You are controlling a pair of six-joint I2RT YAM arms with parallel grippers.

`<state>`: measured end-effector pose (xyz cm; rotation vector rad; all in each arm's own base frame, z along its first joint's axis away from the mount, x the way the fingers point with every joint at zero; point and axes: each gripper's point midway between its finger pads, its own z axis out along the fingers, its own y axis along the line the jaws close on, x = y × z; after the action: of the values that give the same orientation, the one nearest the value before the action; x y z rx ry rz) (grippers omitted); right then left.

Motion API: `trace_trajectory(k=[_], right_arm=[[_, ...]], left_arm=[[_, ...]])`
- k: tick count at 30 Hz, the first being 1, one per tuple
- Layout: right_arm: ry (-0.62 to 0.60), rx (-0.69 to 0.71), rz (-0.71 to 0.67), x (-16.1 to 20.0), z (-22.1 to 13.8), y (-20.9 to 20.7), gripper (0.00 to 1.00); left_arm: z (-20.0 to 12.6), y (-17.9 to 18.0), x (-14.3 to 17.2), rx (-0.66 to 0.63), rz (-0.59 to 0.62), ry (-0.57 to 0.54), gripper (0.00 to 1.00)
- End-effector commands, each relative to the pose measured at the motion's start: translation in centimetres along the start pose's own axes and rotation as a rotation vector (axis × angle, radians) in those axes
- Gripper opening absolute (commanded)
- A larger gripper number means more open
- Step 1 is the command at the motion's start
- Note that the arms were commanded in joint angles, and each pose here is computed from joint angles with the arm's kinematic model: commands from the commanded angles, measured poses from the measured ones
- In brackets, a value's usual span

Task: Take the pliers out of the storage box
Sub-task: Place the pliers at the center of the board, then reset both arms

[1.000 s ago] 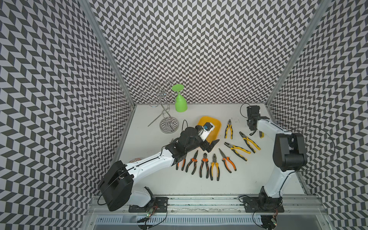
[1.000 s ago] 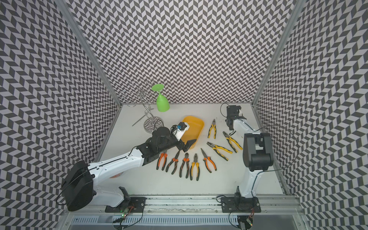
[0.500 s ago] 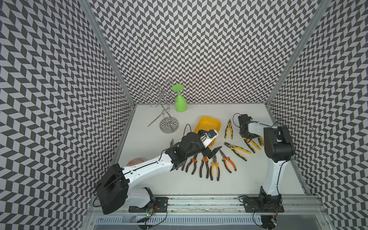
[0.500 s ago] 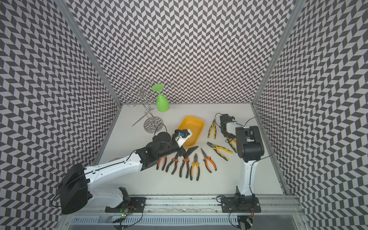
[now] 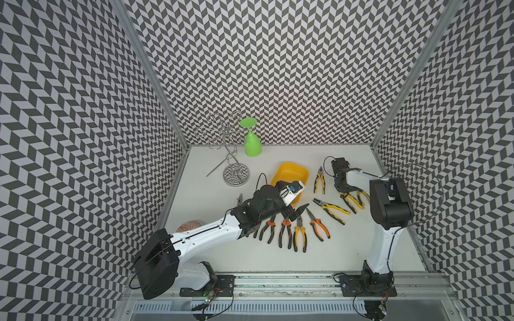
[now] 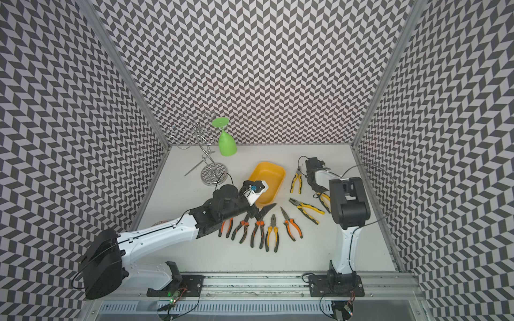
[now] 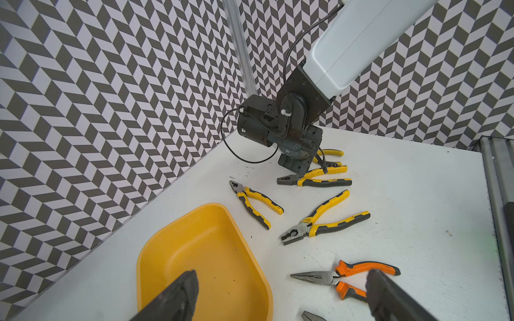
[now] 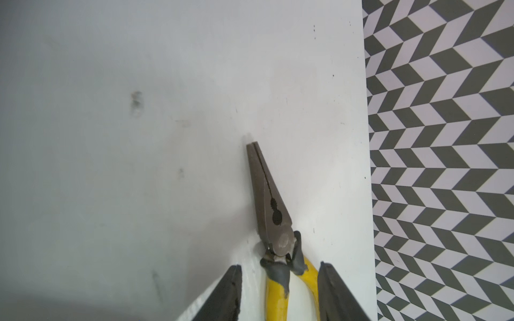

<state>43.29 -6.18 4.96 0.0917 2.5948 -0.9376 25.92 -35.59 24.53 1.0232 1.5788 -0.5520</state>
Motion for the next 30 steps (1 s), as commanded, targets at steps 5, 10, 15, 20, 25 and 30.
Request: trace_trajectory(k=[5,10,15,20,25,30], right_arm=[[-0.196,-0.268,0.192,-4.7,-6.3,-0.3,0.71],[-0.433,-0.402,0.388,-7.5,-11.1,-2.2,0.84],[-0.634,-0.497,0.545,-7.1,-14.3,-3.9,0.92],[-0.812,-0.499,0.602,-4.9,-15.8,-5.4,0.96],[-0.835,-0.447,0.656,-1.8,-15.0,-6.1,1.0],[-0.892,-0.393,0.705,0.3,-14.2,-6.7,0.99]], left_arm=[[-1.3,1.0,0.2,-0.055,0.022,-0.009,0.98],[-3.1,3.9,0.6,-0.147,0.018,-0.04,0.98],[-5.9,9.9,2.5,-0.336,-0.047,-0.041,0.98],[-9.8,16.3,5.8,-0.555,-0.188,-0.029,0.98],[-13.8,19.6,9.4,-0.727,-0.195,-0.05,0.98],[-17.5,21.3,12.9,-0.911,-0.206,-0.053,0.98]])
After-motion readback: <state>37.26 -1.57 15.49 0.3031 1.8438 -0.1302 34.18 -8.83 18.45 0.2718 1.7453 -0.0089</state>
